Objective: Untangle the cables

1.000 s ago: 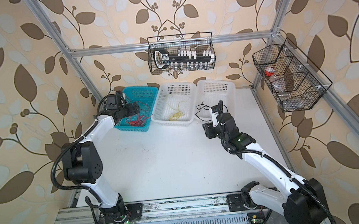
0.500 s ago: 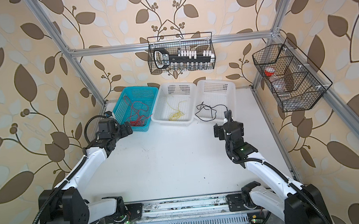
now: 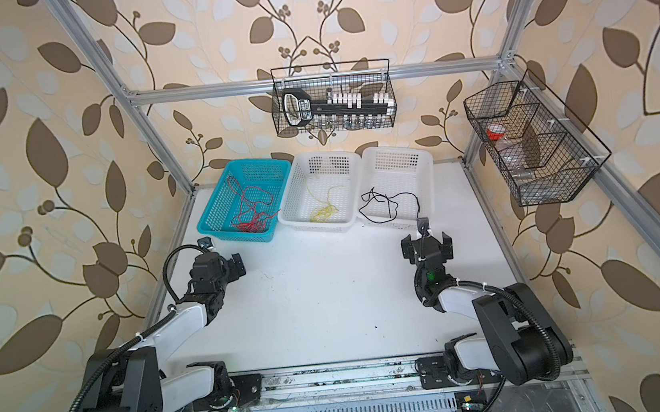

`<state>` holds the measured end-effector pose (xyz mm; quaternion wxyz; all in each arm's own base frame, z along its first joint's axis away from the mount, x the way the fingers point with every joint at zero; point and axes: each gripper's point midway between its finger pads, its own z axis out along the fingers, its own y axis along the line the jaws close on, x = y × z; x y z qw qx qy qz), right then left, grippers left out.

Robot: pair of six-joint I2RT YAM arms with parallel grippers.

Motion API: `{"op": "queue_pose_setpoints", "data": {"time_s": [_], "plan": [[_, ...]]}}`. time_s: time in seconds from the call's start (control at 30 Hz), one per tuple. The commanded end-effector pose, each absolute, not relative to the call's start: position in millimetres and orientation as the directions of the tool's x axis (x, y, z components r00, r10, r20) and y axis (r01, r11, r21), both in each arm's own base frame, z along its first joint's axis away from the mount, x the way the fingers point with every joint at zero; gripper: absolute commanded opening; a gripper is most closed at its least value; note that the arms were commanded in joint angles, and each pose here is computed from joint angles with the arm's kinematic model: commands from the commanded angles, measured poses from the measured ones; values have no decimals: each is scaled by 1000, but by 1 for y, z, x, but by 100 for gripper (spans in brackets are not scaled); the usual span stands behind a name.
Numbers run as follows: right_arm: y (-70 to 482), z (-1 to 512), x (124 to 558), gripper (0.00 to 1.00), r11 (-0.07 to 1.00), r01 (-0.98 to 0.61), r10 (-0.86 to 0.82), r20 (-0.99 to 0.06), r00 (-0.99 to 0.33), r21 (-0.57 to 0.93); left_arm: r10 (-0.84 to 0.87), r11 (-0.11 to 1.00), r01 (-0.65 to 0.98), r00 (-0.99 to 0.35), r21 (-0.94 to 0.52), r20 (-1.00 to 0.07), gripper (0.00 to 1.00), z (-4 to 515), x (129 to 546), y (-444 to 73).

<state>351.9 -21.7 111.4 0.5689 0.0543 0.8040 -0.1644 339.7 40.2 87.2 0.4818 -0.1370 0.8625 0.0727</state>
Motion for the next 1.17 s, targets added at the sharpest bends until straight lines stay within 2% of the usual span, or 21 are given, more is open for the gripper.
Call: {"op": "queue_pose_setpoints", "data": {"time_s": [0.0, 0.17, 0.23, 0.27, 0.43, 1.13], "plan": [[-29, 135, 345, 100, 959, 275, -24, -985, -172, -72, -112, 971, -236, -355, -27, -928, 99, 113, 361, 32], [-25, 132, 334, 100, 966, 248, -43, -994, -97, -66, -87, 987, -160, -321, -37, -943, 99, 98, 368, 22], [-25, 125, 338, 100, 968, 243, -23, -987, -162, -63, -64, 993, -117, -335, -26, -940, 99, 85, 375, 16], [-28, 126, 340, 100, 969, 244, -8, -989, -147, -44, -64, 993, -115, -353, -25, -933, 99, 84, 376, 16], [-34, 125, 342, 100, 963, 266, 3, -988, -157, -39, -117, 975, -221, -425, -22, -898, 99, 77, 382, 33], [-30, 126, 343, 100, 966, 255, -10, -988, -157, -51, -130, 974, -225, -428, -34, -894, 99, 76, 382, 36]]}}
